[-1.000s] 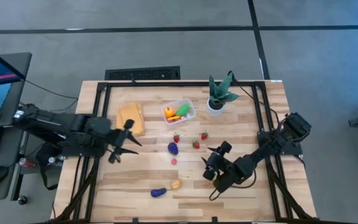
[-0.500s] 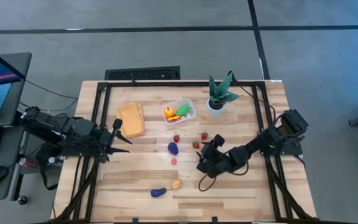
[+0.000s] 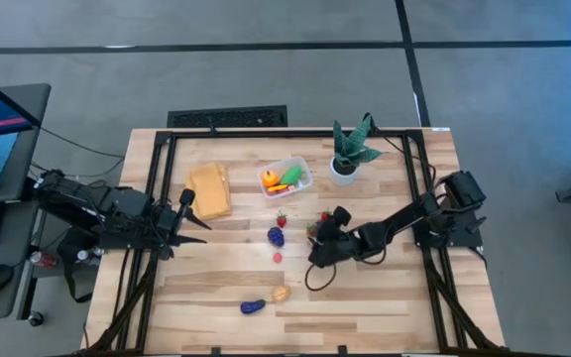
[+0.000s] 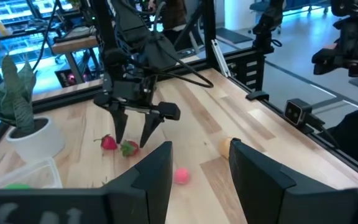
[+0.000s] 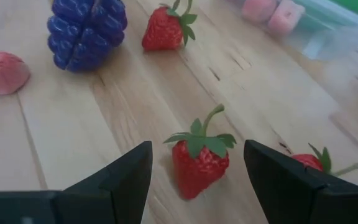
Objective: Pick and placing Produce into tupperware
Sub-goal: Put the middle strawberry into the transparent bin
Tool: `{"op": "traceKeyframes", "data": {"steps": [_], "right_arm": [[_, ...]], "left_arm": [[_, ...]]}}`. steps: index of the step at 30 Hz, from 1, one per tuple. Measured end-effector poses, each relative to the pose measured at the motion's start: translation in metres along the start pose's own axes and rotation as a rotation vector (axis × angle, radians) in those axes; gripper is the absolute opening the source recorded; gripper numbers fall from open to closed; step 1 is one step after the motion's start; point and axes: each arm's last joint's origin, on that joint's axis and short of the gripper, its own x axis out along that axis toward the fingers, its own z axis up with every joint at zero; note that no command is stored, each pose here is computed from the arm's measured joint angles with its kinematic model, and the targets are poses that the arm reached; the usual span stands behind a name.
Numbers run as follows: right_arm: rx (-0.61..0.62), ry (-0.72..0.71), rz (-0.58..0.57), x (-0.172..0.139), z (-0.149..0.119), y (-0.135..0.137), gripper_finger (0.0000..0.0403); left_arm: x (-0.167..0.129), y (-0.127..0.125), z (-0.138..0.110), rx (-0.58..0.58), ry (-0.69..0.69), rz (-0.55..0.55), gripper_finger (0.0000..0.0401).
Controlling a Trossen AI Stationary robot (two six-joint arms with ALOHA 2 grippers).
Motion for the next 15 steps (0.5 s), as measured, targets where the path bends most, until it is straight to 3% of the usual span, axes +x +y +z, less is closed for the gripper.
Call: {"op": "traceKeyframes", "data": {"steps": [15], "right_arm": [[0.026, 0.055, 0.046, 0.0086, 0.0048, -0.0089, 0.0248]], "left_arm": [[0.0, 0.0002, -0.0002, -0.004, 0.002, 0.006, 0.0148]]}}
